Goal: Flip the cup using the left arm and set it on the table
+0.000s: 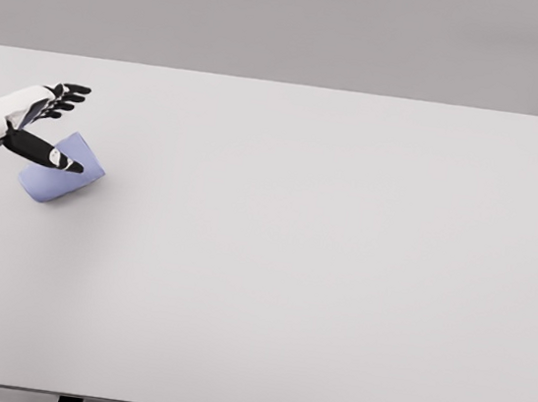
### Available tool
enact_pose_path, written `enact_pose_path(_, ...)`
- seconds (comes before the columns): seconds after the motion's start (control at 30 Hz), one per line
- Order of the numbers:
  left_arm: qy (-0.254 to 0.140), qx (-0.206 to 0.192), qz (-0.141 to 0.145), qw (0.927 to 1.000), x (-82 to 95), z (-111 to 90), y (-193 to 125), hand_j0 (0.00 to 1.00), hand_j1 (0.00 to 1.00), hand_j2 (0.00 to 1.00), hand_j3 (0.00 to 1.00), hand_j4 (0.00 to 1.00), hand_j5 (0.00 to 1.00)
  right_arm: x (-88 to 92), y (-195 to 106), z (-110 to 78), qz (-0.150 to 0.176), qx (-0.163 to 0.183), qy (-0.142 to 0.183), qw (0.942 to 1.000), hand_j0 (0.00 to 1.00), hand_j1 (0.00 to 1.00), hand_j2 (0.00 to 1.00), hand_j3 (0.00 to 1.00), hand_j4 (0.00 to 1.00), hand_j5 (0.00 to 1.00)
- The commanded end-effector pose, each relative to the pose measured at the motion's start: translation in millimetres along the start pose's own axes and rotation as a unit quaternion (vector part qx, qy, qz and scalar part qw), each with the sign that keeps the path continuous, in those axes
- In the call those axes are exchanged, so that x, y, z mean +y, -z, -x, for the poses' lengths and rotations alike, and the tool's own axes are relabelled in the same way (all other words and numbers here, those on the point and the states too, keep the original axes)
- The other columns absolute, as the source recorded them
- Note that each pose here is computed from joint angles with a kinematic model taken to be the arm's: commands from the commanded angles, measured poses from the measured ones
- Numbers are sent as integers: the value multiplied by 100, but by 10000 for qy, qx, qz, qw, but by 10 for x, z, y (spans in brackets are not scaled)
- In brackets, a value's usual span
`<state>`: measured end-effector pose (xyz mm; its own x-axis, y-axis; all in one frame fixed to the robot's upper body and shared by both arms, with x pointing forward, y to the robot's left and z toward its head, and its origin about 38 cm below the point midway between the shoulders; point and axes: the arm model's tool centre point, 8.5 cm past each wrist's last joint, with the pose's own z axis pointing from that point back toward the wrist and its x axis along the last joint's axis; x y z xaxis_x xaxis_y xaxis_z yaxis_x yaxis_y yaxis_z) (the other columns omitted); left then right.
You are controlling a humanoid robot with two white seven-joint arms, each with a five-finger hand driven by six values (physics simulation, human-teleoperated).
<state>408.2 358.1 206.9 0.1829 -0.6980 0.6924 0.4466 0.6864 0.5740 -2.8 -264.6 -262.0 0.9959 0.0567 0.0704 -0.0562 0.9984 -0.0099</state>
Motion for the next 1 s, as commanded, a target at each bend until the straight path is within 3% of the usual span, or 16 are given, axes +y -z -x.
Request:
enact_pose_path(0.0,90,103,-64,9999,-39,15,34,99,99,99,99,99,99,0,0,0,0,-1,7,10000,100,100,100,100,100,100)
enact_pose_path(0.2,257,475,-40,9985,-129,108,66,99,99,99,99,99,99,0,0,0,-1,0,0,10000,100,100,100,100,100,100)
enact_pose_path(0.53,267,447,13,9986,-243,102,137,99,99,99,99,99,99,0,0,0,-1,0,0,10000,100,100,100,100,100,100)
enact_pose_path(0.97,363,636,-108,9973,-231,197,168,99,99,99,99,99,99,0,0,0,0,-1,7,10000,100,100,100,100,100,100)
